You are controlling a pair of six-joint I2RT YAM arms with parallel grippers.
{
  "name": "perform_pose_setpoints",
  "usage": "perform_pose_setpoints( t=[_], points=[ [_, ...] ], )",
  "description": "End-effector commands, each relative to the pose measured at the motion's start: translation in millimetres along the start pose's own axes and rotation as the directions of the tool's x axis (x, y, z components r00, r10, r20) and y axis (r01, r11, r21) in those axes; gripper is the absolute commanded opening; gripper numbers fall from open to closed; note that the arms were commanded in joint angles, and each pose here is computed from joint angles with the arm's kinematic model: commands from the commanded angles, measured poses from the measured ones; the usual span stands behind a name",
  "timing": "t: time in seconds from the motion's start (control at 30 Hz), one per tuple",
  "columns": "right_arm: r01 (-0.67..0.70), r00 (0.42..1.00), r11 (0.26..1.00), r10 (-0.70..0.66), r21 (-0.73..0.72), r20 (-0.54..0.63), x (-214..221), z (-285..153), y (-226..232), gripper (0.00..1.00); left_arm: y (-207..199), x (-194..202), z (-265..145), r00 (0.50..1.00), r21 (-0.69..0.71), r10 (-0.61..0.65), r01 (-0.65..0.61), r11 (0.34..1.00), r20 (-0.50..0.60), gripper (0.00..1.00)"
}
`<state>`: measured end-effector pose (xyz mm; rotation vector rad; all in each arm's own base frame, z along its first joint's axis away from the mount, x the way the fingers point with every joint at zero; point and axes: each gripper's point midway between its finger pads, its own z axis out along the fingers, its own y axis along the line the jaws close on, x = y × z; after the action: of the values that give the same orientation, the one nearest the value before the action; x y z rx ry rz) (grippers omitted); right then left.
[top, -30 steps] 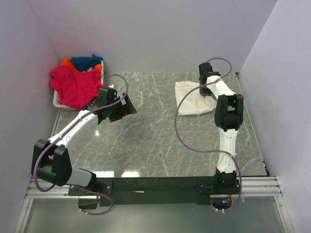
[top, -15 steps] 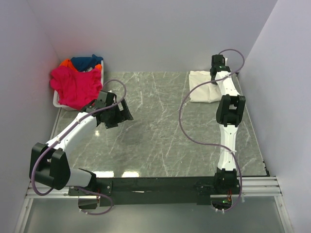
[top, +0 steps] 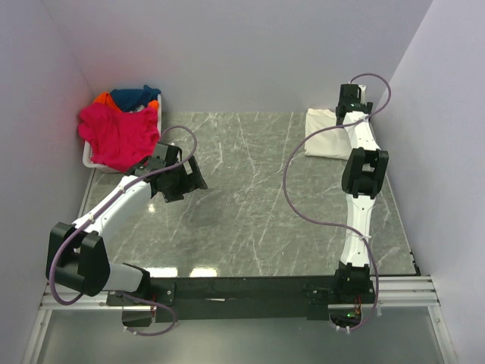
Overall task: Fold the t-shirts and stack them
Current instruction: Neatly place the folded tshirt to the corner
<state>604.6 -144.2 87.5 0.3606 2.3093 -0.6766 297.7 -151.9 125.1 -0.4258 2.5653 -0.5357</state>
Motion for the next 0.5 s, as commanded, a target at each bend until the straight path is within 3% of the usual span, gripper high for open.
perform_pose_setpoints(
  t=[0.0,0.27,0.47],
  points=[
    [-0.071,0.99,0.99,0.056,0.122,0.127,-45.4,-13.7,-41.2,0.84,-7.3,-10.2,-3.8,1.0,0.013,-0.008,0.008,1.0,0.028,0.99],
    [-0.128,0.975,0.983,0.1,0.135,0.197,-52.8,-48.9,-49.9,0.9,-13.8,-21.4,-16.4,0.996,0.034,-0.007,0.005,0.999,0.085,0.99],
    [-0.188,0.963,0.981,0.173,0.056,0.208,-54.9,-82.3,-33.5,0.91,-18.1,-30.0,-29.8,0.99,0.055,-0.001,-0.006,0.998,0.142,0.99]
  ],
)
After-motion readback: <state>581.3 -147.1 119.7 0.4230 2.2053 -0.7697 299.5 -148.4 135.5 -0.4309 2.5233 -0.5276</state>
